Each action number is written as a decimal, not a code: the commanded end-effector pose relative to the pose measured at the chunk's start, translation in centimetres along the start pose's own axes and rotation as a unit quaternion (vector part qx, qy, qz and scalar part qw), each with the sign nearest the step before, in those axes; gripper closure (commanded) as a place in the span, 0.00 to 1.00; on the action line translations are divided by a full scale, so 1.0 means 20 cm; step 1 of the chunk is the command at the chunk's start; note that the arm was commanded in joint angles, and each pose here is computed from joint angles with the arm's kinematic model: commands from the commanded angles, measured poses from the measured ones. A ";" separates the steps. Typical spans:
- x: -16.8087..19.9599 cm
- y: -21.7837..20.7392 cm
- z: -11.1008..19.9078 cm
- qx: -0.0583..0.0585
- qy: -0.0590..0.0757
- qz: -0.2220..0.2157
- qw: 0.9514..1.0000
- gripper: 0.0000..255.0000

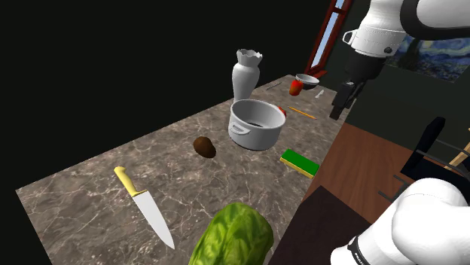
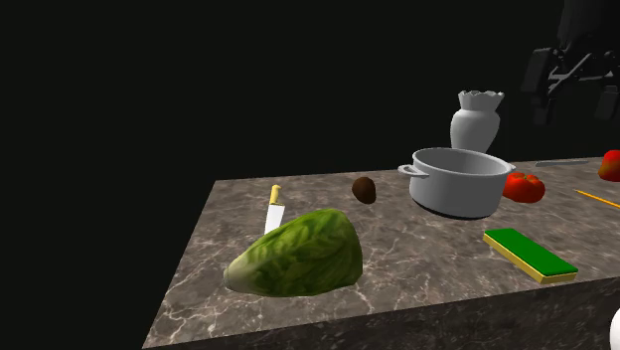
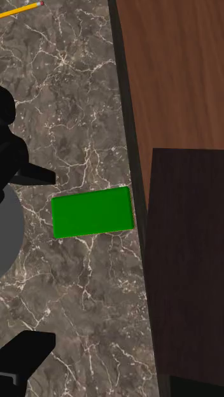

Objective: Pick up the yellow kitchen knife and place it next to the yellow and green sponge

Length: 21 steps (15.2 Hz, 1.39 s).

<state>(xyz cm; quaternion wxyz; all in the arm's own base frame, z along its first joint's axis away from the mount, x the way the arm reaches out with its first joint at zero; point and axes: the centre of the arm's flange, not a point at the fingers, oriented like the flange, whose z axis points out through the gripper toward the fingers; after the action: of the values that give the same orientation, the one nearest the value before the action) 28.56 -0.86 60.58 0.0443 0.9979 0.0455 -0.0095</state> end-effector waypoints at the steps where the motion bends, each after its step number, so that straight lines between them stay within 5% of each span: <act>1: 0.00 0.00 0.00 0.000 0.000 0.000 1.000 0.00; 21: 0.76 -0.94 0.45 0.052 -0.033 -0.009 0.998 0.00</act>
<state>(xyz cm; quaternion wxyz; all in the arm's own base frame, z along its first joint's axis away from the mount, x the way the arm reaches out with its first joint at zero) 41.12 17.49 50.50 -0.0034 0.9977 0.0529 -0.0429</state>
